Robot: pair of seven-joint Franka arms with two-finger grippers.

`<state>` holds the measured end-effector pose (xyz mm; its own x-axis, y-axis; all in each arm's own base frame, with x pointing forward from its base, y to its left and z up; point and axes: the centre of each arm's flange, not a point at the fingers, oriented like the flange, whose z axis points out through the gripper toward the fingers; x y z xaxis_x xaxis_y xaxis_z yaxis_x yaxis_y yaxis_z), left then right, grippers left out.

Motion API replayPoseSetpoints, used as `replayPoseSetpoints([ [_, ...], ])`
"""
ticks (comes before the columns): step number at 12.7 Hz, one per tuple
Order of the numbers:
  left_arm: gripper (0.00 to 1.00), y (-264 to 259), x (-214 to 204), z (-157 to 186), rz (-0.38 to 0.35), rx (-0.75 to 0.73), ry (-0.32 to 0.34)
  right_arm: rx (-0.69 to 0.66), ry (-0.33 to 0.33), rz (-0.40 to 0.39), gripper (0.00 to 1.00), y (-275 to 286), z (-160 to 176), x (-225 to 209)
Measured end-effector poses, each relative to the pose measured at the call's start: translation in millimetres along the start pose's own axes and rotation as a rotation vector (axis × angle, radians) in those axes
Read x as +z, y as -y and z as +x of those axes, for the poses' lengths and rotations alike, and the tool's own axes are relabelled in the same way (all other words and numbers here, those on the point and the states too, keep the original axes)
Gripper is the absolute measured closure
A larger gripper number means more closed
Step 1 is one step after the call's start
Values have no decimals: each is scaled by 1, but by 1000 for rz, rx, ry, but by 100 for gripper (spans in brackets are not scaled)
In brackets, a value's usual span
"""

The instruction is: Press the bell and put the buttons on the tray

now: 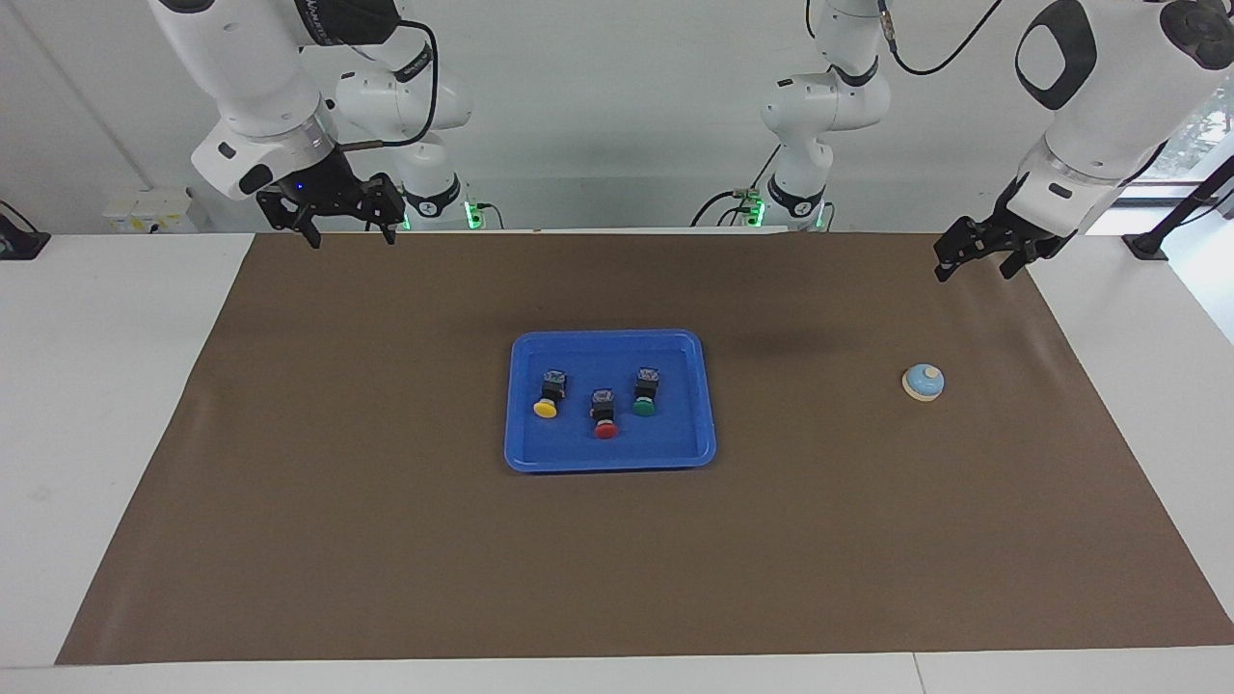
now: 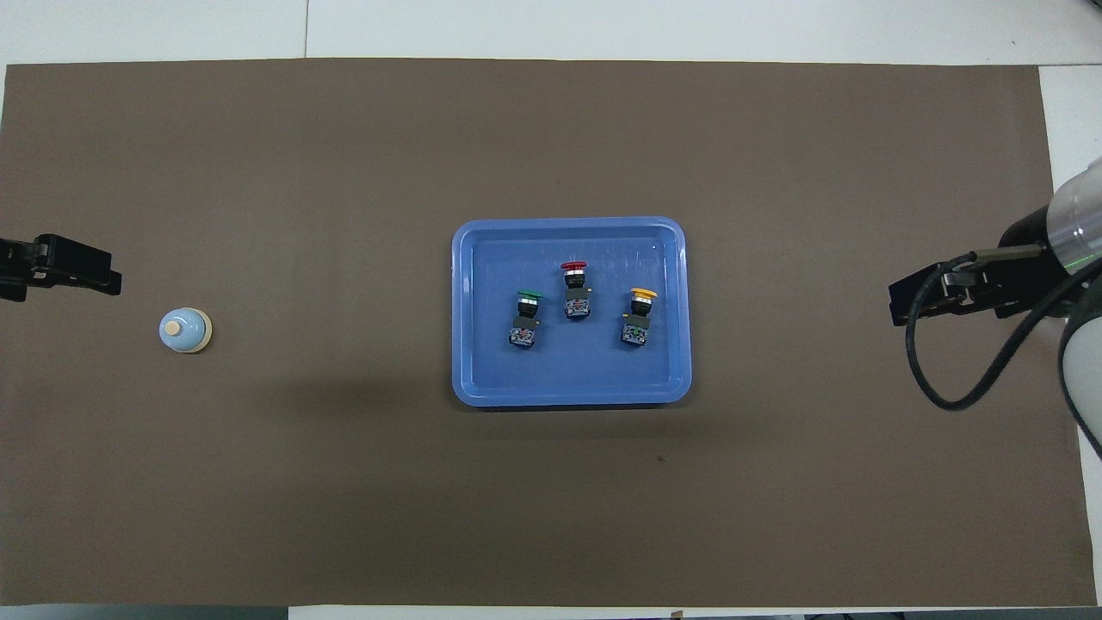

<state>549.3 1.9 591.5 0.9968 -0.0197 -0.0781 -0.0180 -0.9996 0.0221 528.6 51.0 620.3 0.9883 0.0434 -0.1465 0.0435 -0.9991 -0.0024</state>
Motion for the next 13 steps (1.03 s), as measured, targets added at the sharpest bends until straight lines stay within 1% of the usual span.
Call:
replayPoseSetpoints([
  [3,0,-1,0,0,0,-20,3,2,-2,0,0,-1,0,-1],
  [7,0,-2,-11,0,0,-27,-15,2,4,0,0,-1,-1,0],
  [13,0,-2,-10,1,0,-27,-13,1,6,0,0,-1,-1,0],
])
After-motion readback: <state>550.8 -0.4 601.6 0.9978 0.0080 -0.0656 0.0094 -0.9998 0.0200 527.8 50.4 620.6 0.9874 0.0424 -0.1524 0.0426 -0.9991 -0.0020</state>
